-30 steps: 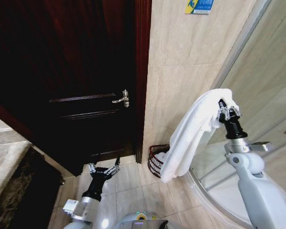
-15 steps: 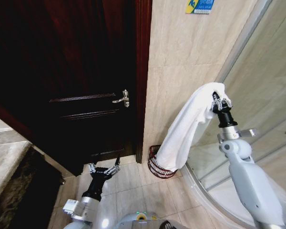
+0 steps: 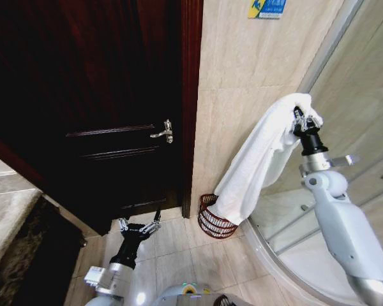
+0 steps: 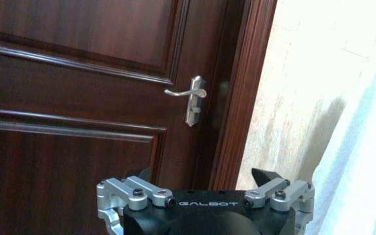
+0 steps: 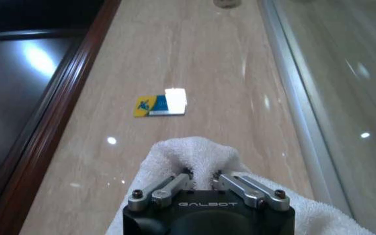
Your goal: Discard the used towel into the hamper.
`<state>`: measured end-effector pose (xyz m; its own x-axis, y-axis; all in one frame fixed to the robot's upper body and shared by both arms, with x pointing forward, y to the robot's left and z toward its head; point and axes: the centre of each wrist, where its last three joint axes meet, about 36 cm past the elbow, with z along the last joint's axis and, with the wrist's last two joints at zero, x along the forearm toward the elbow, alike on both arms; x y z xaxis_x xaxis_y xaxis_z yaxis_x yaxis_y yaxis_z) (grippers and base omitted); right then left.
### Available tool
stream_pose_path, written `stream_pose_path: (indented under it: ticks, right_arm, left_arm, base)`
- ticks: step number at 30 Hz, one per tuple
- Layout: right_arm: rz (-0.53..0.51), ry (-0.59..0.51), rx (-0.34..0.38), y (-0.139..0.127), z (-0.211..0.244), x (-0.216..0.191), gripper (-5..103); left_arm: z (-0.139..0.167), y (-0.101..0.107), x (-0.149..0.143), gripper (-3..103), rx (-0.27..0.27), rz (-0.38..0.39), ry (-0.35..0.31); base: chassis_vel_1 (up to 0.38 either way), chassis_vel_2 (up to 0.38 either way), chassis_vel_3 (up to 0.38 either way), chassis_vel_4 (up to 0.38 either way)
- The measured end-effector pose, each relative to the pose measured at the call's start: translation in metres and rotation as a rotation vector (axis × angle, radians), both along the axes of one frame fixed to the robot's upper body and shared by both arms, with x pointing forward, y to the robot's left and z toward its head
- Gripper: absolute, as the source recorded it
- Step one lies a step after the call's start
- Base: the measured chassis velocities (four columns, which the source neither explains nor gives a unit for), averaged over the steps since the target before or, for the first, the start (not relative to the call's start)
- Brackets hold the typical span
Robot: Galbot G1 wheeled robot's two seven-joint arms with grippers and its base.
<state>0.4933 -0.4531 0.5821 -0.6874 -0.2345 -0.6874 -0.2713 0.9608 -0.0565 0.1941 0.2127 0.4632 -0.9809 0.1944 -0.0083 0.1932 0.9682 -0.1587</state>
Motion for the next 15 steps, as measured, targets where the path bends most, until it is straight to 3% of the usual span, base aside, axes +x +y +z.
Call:
stream_pose_path:
  ticks: [9, 15]
  right_arm:
    - [0.014, -0.009, 0.003, 0.006, 0.011, 0.016, 8]
    - [0.019, 0.068, 0.032, 0.017, -0.032, 0.014, 8]
  left_arm:
    - [0.000, 0.000, 0.000, 100, 0.000, 0.000, 0.000]
    - [0.000, 0.000, 0.000, 100, 0.000, 0.000, 0.000]
  base:
    - [0.000, 0.000, 0.000, 0.000]
    - [0.000, 0.000, 0.000, 0.000]
